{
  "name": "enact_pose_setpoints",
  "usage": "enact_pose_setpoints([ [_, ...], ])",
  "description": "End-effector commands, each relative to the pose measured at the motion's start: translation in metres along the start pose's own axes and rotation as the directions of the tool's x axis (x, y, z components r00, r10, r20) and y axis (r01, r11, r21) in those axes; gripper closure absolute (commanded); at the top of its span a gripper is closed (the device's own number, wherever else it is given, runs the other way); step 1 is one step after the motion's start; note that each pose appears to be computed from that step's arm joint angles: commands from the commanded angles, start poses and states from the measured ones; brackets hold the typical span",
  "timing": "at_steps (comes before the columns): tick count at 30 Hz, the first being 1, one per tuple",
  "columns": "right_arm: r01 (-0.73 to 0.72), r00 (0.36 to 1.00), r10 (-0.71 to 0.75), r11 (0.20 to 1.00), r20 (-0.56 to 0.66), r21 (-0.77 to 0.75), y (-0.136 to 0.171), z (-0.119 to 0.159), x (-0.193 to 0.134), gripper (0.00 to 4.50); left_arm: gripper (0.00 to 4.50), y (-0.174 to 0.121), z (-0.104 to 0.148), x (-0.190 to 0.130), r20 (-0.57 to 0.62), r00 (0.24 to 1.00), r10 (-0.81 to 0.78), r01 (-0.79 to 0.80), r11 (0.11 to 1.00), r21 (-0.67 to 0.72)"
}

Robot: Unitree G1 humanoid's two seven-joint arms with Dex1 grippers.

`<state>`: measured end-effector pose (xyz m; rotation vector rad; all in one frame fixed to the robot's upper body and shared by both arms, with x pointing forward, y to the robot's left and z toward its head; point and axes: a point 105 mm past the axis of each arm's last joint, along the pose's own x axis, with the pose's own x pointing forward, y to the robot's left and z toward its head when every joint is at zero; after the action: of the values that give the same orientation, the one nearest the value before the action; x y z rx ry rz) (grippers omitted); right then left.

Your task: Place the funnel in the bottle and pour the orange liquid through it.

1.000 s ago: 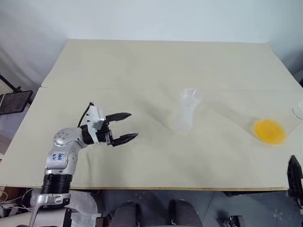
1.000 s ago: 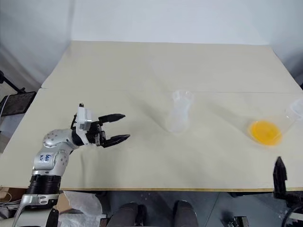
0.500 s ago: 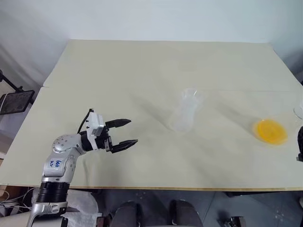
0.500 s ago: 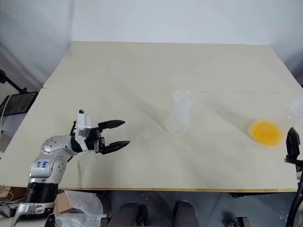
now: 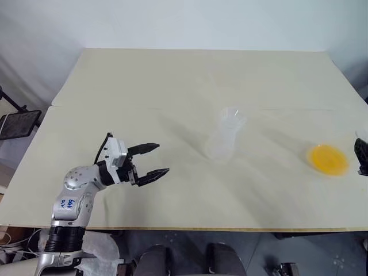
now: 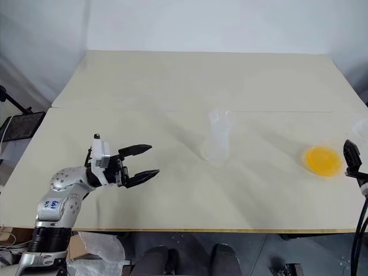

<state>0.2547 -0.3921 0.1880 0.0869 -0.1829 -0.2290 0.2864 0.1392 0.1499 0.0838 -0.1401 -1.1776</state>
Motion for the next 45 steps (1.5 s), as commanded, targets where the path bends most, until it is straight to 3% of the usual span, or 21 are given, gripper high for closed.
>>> enact_pose_setpoints([
  [1,-0.018,0.999,0.019,0.999,0.031,-0.040,0.000,0.010,0.008,0.00,0.03,-0.008,0.011,0.000,0.041,0.999,-0.023,0.021,0.999,0.032],
  [13,-0.059,0.996,0.064,0.995,0.062,-0.081,0.002,0.013,0.037,0.00,0.03,-0.015,0.034,0.013,0.183,0.980,-0.076,0.073,0.997,0.027],
  [20,-0.089,0.993,0.096,0.993,0.076,-0.083,0.009,0.011,0.042,0.00,0.03,-0.037,0.034,0.020,0.167,0.957,-0.238,0.235,0.971,0.041],
  [24,-0.097,0.992,0.103,0.992,0.078,-0.083,0.010,0.009,0.043,0.00,0.03,-0.035,0.037,0.027,0.171,0.951,-0.258,0.251,0.966,0.062],
  [28,-0.099,0.990,0.107,0.991,0.088,-0.086,0.011,0.009,0.043,0.89,0.00,-0.030,0.039,0.032,0.174,0.951,-0.257,0.247,0.966,0.072],
  [29,-0.100,0.990,0.107,0.991,0.091,-0.087,0.011,0.009,0.043,0.93,0.00,-0.029,0.039,0.032,0.174,0.951,-0.254,0.245,0.967,0.075],
  [33,-0.091,0.990,0.101,0.991,0.101,-0.097,0.010,0.010,0.041,2.01,0.00,-0.025,0.040,0.033,0.183,0.954,-0.236,0.226,0.971,0.075],
  [45,-0.306,0.911,0.343,0.934,0.230,-0.184,0.078,0.045,0.036,2.03,0.00,-0.017,0.039,0.034,0.195,0.963,-0.185,0.175,0.982,0.066],
])
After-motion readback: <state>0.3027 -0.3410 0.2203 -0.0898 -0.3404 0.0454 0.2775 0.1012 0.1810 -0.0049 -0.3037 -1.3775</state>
